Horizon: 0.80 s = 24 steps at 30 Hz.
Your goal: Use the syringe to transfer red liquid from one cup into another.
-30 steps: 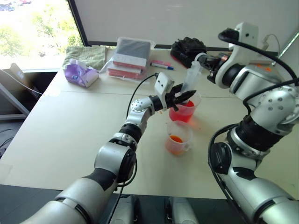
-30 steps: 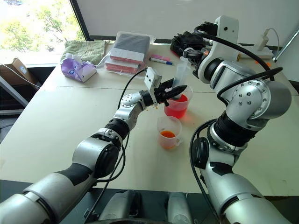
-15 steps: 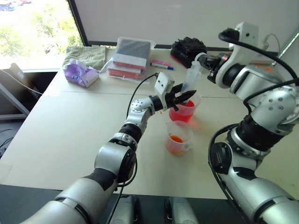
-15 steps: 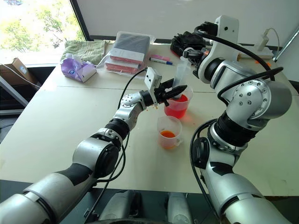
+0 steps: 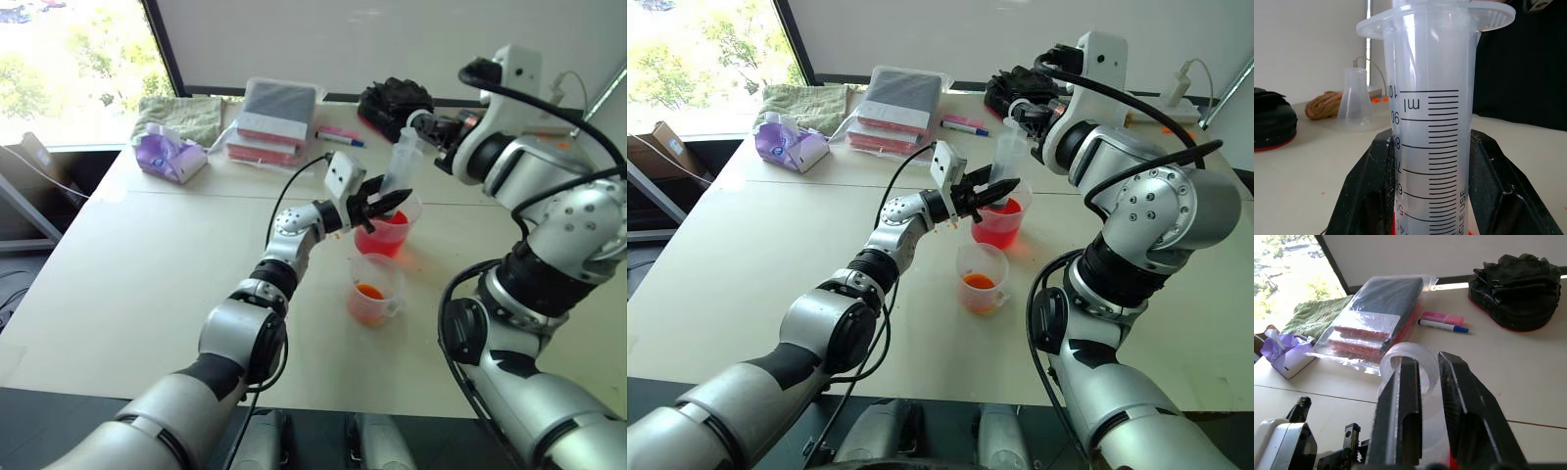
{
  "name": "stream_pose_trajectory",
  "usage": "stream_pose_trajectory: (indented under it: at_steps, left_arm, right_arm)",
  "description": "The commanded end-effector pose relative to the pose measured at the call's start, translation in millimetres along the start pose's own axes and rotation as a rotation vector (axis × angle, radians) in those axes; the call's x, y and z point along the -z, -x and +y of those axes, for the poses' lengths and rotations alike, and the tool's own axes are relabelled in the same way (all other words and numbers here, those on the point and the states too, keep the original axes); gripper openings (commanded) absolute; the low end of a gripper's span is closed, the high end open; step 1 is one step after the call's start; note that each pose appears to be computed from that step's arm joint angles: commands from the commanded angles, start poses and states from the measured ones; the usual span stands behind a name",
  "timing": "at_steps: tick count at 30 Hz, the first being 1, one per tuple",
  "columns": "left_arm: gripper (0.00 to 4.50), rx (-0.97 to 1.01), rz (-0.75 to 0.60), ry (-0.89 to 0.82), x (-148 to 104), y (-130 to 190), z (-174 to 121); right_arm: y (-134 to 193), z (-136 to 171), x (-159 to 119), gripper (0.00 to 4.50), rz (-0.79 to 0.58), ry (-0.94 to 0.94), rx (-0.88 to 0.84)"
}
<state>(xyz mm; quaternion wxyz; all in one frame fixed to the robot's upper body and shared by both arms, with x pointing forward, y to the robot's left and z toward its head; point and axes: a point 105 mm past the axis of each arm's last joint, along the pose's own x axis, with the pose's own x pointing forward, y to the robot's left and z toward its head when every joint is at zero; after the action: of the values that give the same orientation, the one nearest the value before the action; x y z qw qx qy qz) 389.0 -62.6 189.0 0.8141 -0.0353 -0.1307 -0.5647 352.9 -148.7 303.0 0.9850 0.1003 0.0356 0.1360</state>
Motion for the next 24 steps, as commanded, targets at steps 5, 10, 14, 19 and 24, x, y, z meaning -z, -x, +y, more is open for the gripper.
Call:
stream_pose_trajectory:
  at_steps: [5,10,14,19,24]
  left_arm:
    - [1.44,0.079,0.045,-0.010,9,-6,-15]
    - [1.44,0.065,0.034,-0.013,6,-6,-12]
    - [1.44,0.056,0.032,-0.011,5,-5,-11]
    - [1.44,0.035,0.040,-0.006,6,-2,-6]
    - [1.44,0.028,0.035,-0.008,4,-3,-4]
  right_arm:
    - [16,19,-31,3.11,-0.111,0.097,-0.081]
    - [20,16,-23,3.11,-0.073,0.138,-0.129]
    - [28,12,-16,3.11,-0.022,0.196,-0.199]
    - [40,5,-14,3.11,0.022,0.241,-0.253]
    - [58,6,-16,3.11,0.050,0.270,-0.349]
